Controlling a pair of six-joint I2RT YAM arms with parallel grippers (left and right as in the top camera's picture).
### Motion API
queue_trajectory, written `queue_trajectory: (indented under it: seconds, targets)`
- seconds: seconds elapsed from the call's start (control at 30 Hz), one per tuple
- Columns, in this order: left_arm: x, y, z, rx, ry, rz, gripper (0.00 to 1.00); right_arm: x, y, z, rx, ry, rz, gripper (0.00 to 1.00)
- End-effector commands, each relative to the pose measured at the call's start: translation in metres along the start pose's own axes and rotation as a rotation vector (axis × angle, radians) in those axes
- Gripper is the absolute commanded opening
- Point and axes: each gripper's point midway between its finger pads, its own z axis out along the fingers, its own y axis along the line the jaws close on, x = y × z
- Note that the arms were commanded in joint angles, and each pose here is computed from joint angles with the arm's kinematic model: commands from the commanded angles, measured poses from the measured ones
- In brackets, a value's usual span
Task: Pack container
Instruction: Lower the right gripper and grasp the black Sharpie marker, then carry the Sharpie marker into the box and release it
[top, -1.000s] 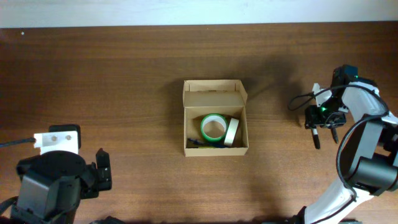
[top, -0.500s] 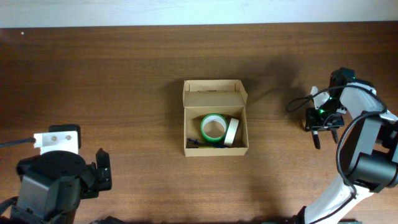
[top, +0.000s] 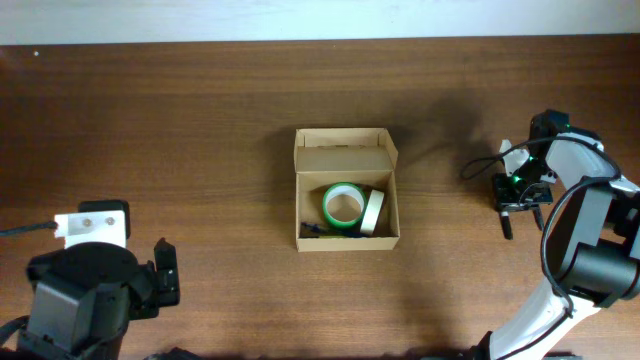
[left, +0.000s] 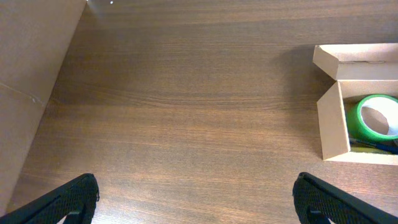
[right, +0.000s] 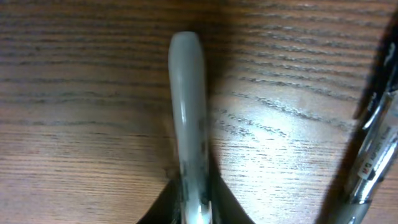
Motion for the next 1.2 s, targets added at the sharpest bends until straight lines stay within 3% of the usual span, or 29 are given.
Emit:
queue_trajectory:
  seconds: [0.0,0.37,0.8,1.0,1.17]
  targets:
    - [0.001,0.000,0.000,0.004,0.002,0.012,1.00,0.005,0.003,0.012,-0.026,0.030,0.014,0.07]
    - [0.001,0.000,0.000,0.003,0.002,0.012,1.00,-0.004,0.004,-0.014,-0.032,-0.023,0.036,0.04]
    - [0.001,0.000,0.000,0.003,0.002,0.012,0.99,-0.017,0.005,-0.157,0.028,-0.275,0.045,0.04]
    - [0.001,0.000,0.000,0.003,0.003,0.012,0.99,-0.010,0.048,-0.227,-0.110,-0.440,-0.068,0.04]
    - [0.001,0.000,0.000,0.003,0.002,0.013,1.00,-0.001,0.097,-0.236,-0.202,-0.435,-0.216,0.04]
